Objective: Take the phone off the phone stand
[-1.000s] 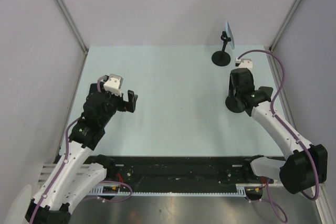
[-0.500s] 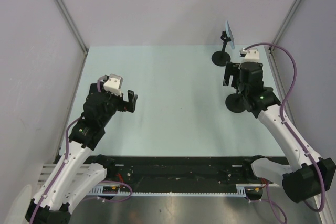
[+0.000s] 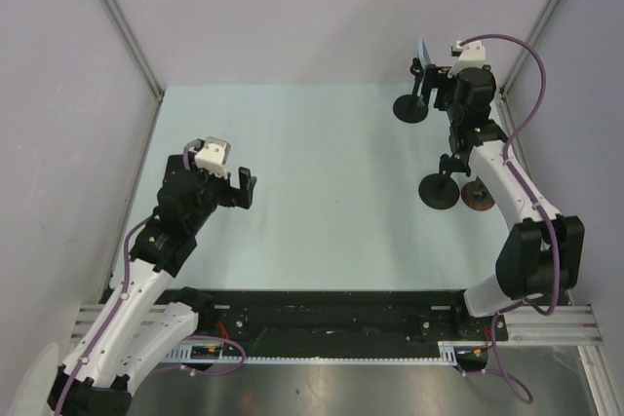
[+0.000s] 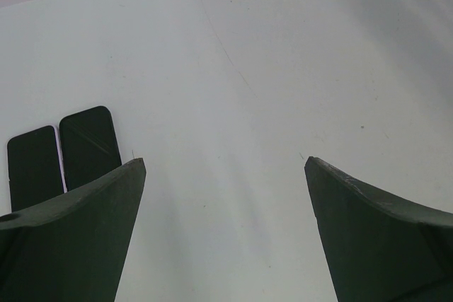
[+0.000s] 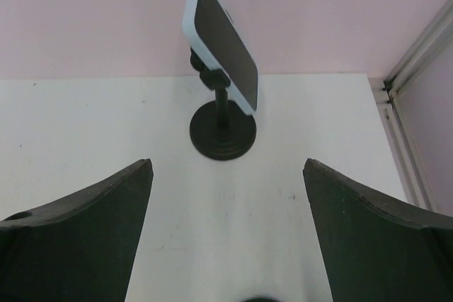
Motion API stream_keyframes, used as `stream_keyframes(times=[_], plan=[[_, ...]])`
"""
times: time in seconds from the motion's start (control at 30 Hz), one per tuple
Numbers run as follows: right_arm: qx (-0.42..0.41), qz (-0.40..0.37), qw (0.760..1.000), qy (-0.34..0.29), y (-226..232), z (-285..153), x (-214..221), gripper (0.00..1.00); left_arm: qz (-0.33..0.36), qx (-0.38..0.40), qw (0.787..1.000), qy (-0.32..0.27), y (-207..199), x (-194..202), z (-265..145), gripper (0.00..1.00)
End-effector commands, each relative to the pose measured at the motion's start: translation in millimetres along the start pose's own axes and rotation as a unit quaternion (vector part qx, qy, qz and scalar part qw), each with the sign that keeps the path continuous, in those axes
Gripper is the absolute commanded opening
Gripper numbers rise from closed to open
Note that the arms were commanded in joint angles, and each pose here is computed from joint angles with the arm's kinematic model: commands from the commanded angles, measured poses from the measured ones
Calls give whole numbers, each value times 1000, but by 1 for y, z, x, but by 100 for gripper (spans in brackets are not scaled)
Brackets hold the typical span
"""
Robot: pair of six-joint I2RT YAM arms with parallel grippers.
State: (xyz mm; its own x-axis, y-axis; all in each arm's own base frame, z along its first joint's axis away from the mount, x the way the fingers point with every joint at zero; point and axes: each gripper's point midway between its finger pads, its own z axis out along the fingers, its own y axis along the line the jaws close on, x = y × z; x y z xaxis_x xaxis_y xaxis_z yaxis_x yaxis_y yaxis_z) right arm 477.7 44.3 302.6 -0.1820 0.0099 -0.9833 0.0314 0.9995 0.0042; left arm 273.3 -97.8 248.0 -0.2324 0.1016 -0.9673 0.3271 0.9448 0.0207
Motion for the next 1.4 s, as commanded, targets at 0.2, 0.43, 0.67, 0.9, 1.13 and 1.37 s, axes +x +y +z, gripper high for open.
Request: stream_keyframes(times=[0.2, 0.43, 0.67, 0.9, 1.13, 1.37], plan=[[-47, -78, 991, -98, 10, 95, -56, 92, 29, -14, 999, 15, 6, 9, 13, 100], [-16, -90, 992, -88, 7, 159, -31, 86, 41, -38, 997, 48, 16, 23, 24, 100], [0, -94, 991, -95, 5, 189, -16, 74, 44, -48, 996, 65, 23, 30, 31, 100], [6, -91, 991, -101, 5, 188, -20, 48, 41, -48, 996, 64, 24, 30, 30, 100], [-4, -103, 989, -110, 17, 169, -40, 1, 36, -40, 998, 40, 21, 19, 22, 100], [-61, -114, 983, -129, 71, 107, -74, 0, 28, -36, 999, 6, 19, 4, 8, 100]])
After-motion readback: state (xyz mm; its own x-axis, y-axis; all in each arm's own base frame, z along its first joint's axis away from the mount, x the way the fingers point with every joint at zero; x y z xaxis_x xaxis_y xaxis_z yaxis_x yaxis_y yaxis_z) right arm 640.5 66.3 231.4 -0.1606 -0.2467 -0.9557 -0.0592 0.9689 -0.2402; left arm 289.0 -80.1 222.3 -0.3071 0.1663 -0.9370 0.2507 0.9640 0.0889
